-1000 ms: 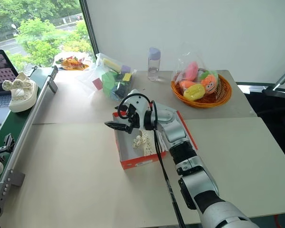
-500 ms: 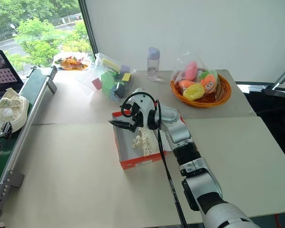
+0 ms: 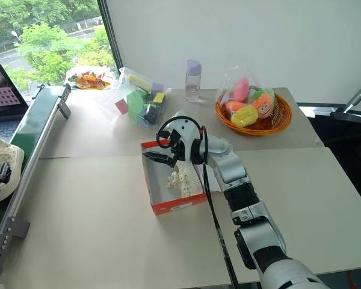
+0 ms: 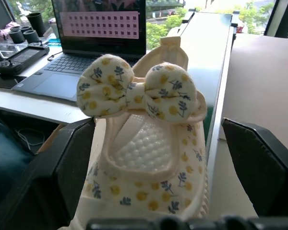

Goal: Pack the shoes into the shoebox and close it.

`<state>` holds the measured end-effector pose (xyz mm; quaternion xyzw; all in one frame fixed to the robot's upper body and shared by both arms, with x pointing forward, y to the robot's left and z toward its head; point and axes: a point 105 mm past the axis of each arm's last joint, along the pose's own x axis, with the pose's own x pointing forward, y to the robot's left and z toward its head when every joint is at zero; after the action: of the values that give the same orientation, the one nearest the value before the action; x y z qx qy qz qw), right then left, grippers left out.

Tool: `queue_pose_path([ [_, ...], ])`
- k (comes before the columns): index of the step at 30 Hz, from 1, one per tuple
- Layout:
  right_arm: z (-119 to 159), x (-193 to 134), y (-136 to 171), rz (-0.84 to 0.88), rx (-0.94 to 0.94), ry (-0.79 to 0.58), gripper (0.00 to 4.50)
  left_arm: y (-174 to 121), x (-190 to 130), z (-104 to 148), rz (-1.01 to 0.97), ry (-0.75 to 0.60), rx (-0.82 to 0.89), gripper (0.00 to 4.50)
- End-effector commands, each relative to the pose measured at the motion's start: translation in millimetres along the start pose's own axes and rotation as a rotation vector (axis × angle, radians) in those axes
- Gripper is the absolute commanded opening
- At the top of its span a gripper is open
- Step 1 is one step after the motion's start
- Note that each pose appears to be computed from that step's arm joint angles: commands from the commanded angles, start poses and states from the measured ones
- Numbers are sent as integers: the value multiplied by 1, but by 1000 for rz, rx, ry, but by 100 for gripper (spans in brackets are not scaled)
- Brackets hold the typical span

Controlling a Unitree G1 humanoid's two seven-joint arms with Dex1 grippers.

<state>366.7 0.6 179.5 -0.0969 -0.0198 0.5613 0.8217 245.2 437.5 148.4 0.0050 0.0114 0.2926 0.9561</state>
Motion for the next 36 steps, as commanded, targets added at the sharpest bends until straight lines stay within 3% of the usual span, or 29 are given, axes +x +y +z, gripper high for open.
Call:
queue_pose_path([
  [1,15,0,0,3,-32,-38,446,9,-2,-9,18,22,-20,450],
  [3,15,0,0,4,-35,-36,446,5,-2,-19,5,49,-50,450],
  [4,16,0,0,5,-37,-34,450,2,-2,-23,-12,62,-72,398],
  [9,17,0,-1,1,-42,-31,450,-13,-4,-25,-70,59,-88,232],
  [13,18,0,-1,1,-41,-31,450,-26,-4,-8,-124,-3,-109,83],
  [16,17,0,-1,-2,-37,-30,450,-31,-2,11,-134,-56,-94,2],
  [22,17,1,-2,-4,-32,-32,450,-41,1,45,-155,-159,-100,2],
  [28,17,1,-1,-5,-30,-33,450,-71,-2,80,-241,-246,-148,2],
  [31,34,-2,-16,-73,132,-140,450,-131,-12,99,-421,-271,-215,2],
  [36,58,-12,-38,-125,399,-288,450,-206,-33,107,-619,-253,-277,2],
])
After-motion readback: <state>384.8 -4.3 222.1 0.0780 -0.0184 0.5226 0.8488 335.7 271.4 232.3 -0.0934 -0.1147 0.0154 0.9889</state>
